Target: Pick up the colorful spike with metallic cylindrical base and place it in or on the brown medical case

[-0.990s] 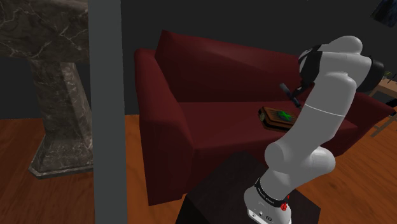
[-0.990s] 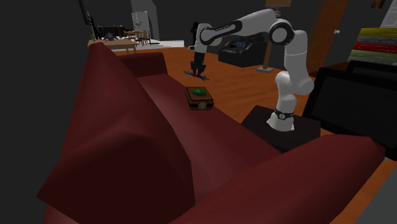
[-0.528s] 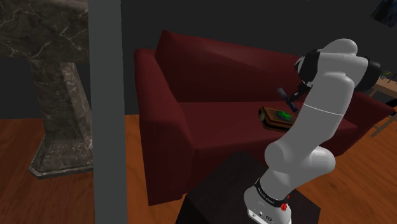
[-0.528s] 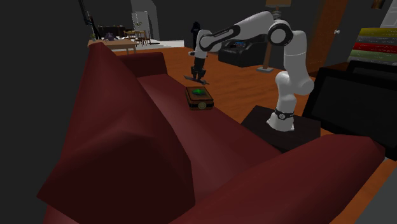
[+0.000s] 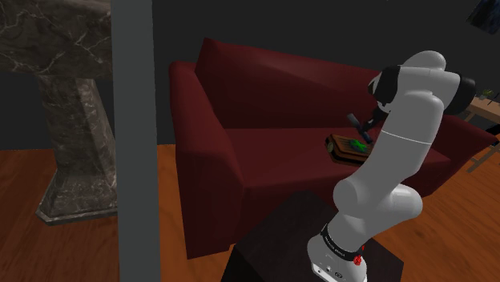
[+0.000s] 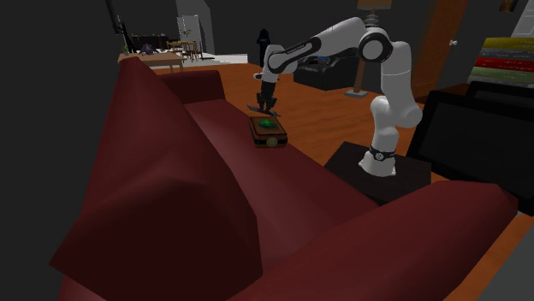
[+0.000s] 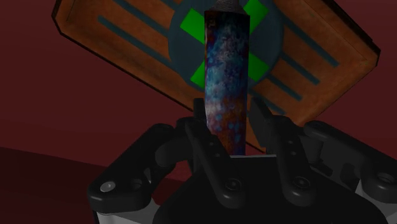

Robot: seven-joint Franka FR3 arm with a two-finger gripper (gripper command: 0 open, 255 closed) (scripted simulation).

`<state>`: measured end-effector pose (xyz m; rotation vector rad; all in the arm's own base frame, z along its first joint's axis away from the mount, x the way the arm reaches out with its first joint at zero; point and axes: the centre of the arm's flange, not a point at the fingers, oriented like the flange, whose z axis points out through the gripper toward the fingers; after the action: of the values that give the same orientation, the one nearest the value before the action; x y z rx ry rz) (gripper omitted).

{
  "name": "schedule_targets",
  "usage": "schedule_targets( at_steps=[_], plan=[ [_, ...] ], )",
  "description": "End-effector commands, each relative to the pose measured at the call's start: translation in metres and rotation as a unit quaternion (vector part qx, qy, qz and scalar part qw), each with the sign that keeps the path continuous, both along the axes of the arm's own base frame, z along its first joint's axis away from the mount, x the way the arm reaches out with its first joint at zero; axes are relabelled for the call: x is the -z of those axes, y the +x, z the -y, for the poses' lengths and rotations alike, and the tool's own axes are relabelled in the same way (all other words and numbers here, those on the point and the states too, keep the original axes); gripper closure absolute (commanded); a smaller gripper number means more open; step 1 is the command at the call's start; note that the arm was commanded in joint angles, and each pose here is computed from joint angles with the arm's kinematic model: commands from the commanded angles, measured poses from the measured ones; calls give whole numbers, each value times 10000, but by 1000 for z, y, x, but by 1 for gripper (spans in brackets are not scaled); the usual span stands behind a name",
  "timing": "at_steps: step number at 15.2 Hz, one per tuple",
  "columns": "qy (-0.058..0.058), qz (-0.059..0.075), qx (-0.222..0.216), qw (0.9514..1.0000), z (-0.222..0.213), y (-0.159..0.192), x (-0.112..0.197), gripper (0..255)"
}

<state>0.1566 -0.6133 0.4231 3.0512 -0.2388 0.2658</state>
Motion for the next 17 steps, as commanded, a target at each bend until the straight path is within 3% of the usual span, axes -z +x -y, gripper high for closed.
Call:
schedule_targets(
  at_steps=[1, 3, 4, 9, 13, 17],
  plan=[
    [-1, 1, 0, 10000, 0, 0, 0, 255],
    [-1, 1, 0, 10000, 0, 0, 0, 255],
    [-1, 1, 0, 10000, 0, 0, 0, 0],
    [-1, 1, 0, 10000, 0, 0, 0, 0],
    [-1, 1, 0, 10000, -4, -8, -49, 0],
    [-1, 1, 0, 10000, -4, -8, -49, 0]
  ],
)
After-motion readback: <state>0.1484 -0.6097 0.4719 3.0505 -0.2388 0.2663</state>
